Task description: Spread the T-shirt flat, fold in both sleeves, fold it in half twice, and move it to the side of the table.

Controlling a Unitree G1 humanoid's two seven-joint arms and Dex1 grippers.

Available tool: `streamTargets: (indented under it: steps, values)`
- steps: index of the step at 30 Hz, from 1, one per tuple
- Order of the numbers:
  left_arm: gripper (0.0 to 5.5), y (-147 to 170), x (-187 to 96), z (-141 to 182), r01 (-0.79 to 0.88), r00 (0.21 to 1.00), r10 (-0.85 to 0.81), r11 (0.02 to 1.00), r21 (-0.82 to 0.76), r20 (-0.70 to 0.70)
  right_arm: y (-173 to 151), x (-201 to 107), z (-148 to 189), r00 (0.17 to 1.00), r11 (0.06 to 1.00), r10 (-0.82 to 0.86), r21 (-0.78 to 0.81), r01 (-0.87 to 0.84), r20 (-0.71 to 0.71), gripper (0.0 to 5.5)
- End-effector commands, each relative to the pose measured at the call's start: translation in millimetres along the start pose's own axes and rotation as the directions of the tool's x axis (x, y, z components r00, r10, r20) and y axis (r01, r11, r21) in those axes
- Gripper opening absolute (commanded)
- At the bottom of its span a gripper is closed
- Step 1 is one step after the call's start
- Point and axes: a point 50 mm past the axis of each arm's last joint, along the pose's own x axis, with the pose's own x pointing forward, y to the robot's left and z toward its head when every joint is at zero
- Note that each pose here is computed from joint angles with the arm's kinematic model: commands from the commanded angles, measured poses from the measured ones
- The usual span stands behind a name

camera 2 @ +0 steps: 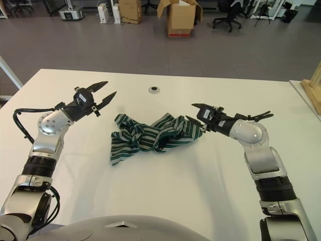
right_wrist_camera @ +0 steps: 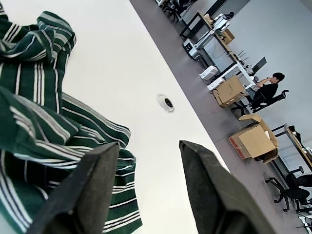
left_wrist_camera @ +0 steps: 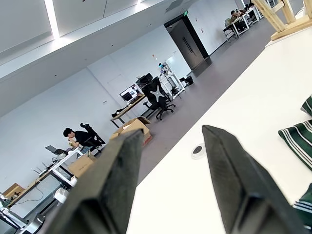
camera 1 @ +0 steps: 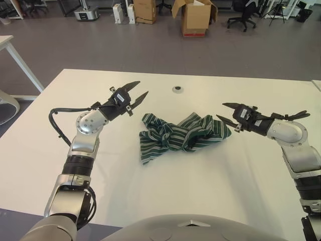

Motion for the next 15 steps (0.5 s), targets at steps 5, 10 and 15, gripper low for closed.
streamTargets:
  steps: [5,10,15]
  values:
    - [2.19,-0.8,-0.7,1.0,0.010,1.000,-0.010,1.000,0.009,0.000,8.3,3.8,-10.4,0.986,0.983,0.141,-0.102,-0.151,-0.093,2.29]
    - [2.19,-0.9,0.7,1.1,0.007,1.000,-0.007,1.000,0.008,0.002,13.5,15.6,-9.9,0.976,0.965,0.194,-0.160,-0.209,-0.104,2.29]
    - [2.19,-2.1,1.6,1.1,0.009,1.000,-0.009,1.000,0.006,0.004,13.1,27.6,-6.8,0.975,0.953,0.208,-0.207,-0.221,-0.085,2.29]
